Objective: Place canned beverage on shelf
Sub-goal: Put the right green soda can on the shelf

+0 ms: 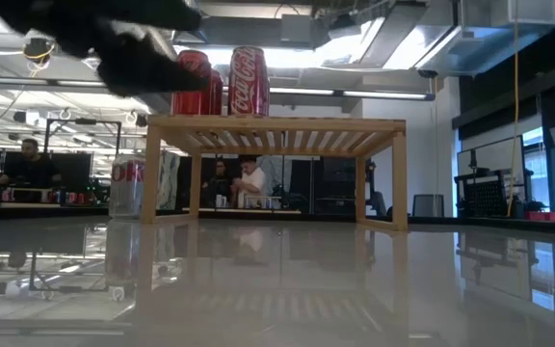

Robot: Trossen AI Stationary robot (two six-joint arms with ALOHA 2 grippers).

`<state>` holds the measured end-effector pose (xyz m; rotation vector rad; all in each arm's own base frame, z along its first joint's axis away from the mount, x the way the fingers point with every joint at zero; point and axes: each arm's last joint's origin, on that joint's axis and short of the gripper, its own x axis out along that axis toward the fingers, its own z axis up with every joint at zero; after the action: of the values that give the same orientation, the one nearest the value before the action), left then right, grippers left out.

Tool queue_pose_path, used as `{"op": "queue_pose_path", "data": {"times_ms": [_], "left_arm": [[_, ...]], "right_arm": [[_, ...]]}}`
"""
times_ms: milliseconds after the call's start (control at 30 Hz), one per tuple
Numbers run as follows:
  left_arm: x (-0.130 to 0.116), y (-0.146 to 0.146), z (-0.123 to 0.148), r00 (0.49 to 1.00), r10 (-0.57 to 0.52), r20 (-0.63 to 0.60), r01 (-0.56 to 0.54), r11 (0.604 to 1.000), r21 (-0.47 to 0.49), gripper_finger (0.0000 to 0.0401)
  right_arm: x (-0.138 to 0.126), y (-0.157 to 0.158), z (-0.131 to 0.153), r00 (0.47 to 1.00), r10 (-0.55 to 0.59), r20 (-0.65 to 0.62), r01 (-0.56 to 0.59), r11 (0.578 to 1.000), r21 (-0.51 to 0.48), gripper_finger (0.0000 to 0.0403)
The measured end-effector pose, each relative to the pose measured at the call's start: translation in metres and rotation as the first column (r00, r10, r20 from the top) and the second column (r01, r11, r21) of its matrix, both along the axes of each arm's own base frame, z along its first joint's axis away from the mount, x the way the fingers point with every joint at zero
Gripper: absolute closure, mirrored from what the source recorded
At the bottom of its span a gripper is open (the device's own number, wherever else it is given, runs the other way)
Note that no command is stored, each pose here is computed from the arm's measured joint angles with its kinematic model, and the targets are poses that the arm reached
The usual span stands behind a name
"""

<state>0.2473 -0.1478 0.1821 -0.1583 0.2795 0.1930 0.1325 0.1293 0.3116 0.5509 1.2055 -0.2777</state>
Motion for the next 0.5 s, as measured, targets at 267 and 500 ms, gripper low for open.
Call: {"op": "queue_pose_path", "data": {"times_ms": [267, 500], "left_arm": [[0.035, -0.019, 0.006, 1.0, -0.017, -0.017, 0.018, 1.0, 0.023, 0.0007], [0.052, -0.031, -0.011, 0.998, -0.036, -0.055, 0.035, 0.999, -0.023, 0.0007]], "right_arm": [[-0.027, 0.03, -0.005, 0.998, -0.033, -0.048, 0.036, 0.998, 0.061, 0.0029], [-0.041, 0.049, -0.014, 0.989, -0.051, -0.136, 0.061, 0.996, 0.072, 0.0029]]}}
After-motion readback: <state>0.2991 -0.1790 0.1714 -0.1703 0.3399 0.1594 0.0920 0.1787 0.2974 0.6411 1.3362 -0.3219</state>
